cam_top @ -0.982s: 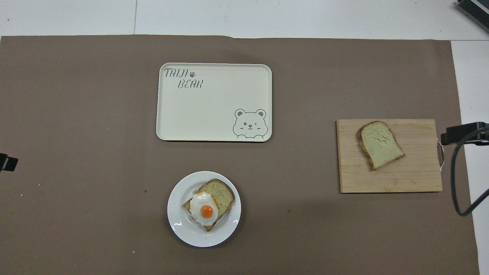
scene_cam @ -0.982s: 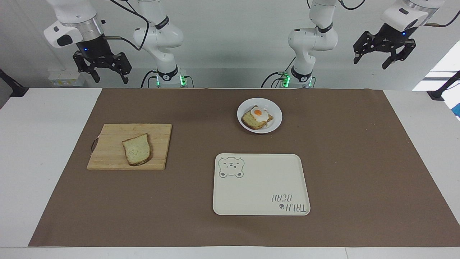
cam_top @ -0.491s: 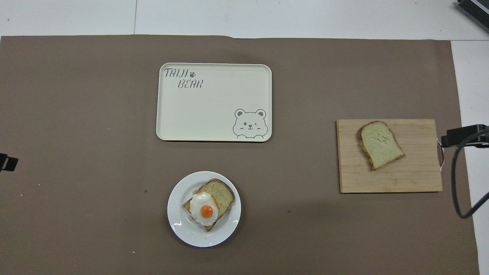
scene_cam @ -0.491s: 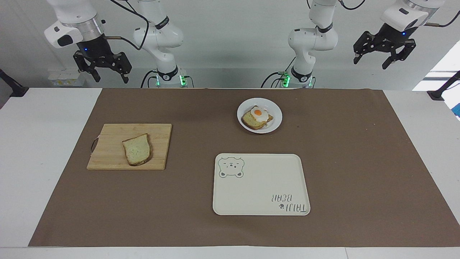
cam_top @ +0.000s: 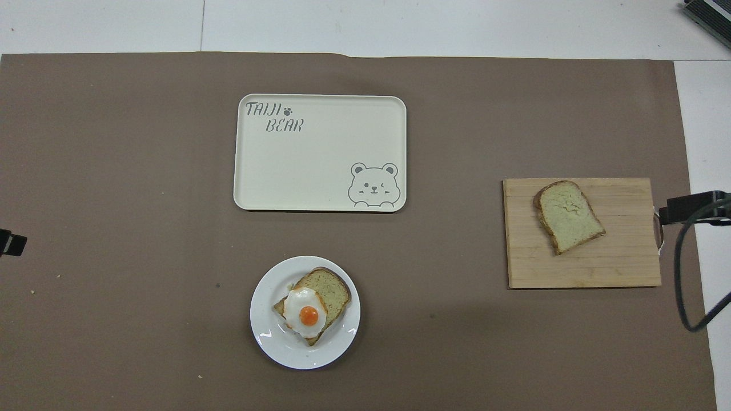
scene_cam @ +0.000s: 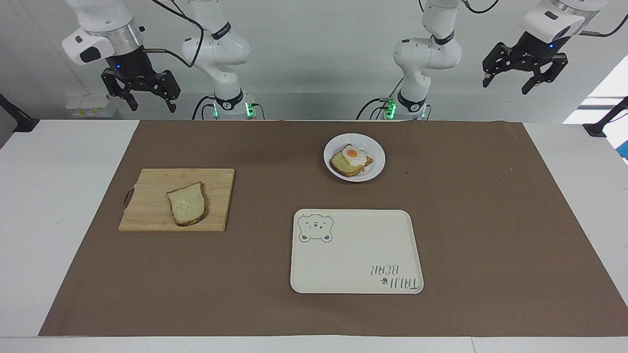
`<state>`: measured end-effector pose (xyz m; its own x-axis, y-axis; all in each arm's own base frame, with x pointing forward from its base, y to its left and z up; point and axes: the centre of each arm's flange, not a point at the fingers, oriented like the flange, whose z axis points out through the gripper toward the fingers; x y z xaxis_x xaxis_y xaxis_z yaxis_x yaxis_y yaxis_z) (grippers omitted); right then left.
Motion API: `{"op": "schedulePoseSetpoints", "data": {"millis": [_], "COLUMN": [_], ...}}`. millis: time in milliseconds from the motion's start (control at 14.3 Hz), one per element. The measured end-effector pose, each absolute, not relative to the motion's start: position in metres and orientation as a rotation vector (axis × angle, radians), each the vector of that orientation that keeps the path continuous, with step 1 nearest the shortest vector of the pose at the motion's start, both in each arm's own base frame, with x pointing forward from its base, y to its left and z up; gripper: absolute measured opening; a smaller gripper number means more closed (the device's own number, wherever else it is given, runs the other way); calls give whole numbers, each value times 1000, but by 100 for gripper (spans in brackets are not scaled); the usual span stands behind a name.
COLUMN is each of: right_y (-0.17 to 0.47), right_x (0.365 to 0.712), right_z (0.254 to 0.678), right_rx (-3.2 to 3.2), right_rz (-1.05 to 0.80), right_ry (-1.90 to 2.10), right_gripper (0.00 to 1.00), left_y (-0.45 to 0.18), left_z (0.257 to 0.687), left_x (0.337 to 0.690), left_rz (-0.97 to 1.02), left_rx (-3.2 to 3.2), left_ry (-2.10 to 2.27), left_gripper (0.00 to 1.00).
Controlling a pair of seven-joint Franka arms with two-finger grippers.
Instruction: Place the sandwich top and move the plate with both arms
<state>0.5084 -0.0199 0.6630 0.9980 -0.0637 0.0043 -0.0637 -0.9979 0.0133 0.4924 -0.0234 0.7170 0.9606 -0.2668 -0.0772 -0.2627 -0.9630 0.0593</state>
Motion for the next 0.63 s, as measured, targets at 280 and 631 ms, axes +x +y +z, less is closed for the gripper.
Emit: {"op": "schedulePoseSetpoints", "data": {"millis": [280,631], "right_y": [-23,-37], "right_x": [509,518], "right_z": [653,629], "right_rx": [3128,3119], "right_rz": [-22,26], "right_ry": [-22,214], "right_gripper": [100,100], "left_y": [-23,-23], "left_z": [717,717], "left_x": [492,492], "left_rz": [-131,-131], "left_rx": [3062,3062], "left_ry": [-414,-414], "left_gripper": [100,100]}}
